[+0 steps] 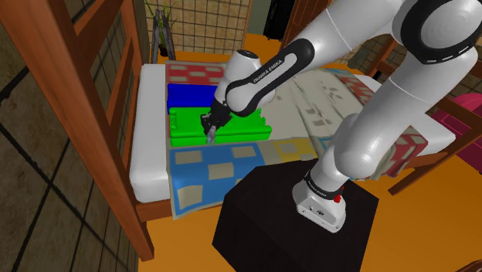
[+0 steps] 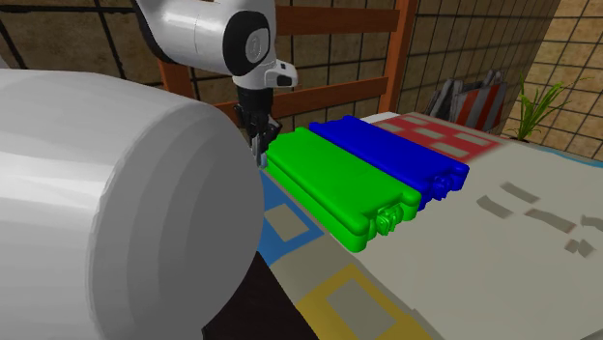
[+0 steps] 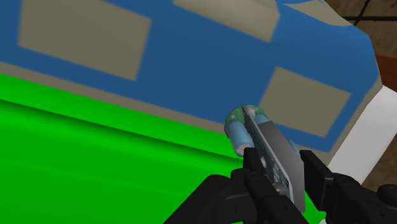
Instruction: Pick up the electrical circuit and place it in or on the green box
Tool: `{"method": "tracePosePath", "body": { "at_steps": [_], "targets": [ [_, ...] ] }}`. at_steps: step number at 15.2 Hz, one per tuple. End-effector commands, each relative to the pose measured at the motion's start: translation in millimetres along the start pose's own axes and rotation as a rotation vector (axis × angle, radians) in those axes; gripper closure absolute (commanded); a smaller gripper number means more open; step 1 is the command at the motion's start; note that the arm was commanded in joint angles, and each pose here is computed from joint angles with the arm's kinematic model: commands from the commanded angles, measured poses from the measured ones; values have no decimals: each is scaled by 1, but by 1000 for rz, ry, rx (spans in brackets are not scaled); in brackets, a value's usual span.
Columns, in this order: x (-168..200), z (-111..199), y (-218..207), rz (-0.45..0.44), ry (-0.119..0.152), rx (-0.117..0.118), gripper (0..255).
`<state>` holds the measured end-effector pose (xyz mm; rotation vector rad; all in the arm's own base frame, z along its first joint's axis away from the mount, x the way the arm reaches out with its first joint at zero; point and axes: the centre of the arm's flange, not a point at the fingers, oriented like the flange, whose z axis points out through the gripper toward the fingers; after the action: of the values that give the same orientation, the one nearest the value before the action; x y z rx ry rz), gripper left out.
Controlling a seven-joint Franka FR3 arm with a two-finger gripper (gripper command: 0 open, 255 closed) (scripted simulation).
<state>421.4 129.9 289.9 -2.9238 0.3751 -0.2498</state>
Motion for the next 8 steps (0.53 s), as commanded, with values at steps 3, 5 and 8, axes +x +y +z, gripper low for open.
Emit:
{"method": "tracePosePath", "body": {
  "at_steps": [3, 5, 8],
  "targets": [
    [3, -21, -4, 0, 0, 0, 255],
    [5, -31, -7, 0, 0, 0, 255],
    [7, -46, -10, 0, 0, 0, 255]
  ]
}}
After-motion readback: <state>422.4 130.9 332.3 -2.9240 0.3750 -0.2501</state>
